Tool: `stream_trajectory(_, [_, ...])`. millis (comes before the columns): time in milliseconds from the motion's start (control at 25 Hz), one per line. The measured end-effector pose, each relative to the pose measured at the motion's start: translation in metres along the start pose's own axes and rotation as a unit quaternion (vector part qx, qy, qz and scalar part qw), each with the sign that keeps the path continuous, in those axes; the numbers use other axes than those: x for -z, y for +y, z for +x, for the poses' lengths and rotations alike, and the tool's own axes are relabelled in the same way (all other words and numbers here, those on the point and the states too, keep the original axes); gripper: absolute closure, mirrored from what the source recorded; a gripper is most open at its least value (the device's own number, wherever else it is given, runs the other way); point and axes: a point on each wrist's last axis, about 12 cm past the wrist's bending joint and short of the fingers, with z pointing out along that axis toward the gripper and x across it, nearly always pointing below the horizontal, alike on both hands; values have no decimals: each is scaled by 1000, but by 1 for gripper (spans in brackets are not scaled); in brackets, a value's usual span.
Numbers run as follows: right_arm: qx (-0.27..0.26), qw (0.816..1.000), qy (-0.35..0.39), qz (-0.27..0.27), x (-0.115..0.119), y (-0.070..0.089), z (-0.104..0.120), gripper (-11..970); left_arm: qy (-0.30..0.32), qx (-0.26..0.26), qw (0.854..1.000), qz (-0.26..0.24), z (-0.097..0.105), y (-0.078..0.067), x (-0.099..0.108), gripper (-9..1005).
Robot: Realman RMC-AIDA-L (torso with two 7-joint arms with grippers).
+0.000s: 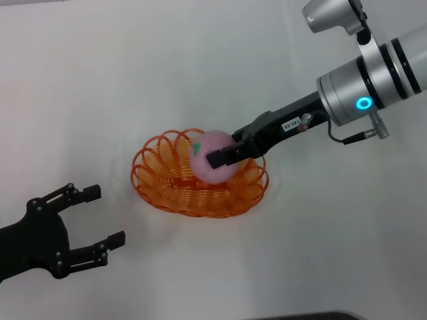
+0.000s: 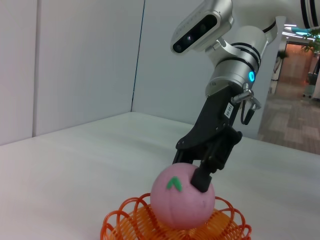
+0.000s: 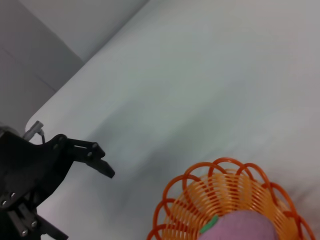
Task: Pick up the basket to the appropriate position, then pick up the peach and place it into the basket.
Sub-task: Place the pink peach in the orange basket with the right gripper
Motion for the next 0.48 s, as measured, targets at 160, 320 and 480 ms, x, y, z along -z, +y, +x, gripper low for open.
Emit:
stream_trajectory(160, [4,1000,-1,-7,-1,2,0,607,0,0,1000,0,0,0,0,113])
stream_trajectory(320, [5,1000,-2,-12,-1,3,1,461,0,0,1000,0,0,0,0,113])
stream_trajectory(480, [10,1000,-6,-18,0,4,2,275,0,1,1000,0,0,0,0,113])
